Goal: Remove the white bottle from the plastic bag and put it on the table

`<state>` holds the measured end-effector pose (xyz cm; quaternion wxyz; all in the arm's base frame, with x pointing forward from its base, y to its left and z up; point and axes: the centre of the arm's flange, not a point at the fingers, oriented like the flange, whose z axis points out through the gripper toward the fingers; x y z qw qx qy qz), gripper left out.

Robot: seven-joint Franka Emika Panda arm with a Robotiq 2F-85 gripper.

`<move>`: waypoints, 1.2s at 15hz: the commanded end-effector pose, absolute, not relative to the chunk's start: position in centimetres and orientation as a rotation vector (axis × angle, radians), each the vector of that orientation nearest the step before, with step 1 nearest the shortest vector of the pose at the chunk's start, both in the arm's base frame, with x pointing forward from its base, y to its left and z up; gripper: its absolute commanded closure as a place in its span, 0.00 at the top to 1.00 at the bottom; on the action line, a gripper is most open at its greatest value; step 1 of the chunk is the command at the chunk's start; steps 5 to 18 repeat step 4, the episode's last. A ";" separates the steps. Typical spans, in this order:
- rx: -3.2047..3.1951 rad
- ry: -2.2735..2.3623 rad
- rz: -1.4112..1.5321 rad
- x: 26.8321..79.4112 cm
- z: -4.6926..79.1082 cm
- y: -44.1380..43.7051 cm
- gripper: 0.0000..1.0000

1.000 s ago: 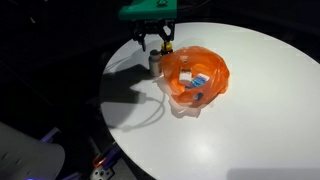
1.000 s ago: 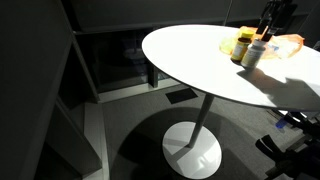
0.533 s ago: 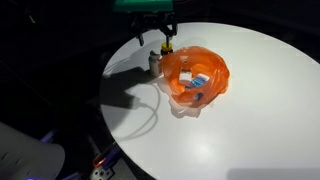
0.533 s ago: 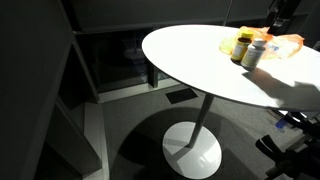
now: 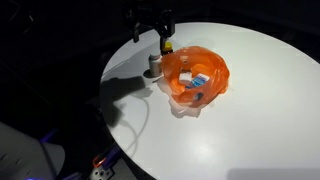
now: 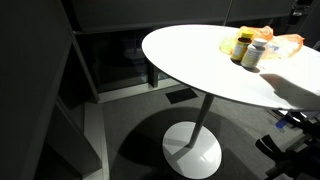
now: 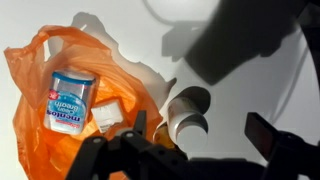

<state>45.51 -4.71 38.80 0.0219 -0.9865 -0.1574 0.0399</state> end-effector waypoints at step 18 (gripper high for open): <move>-3.049 -0.447 0.154 45.1 39.1 -5.0 1.00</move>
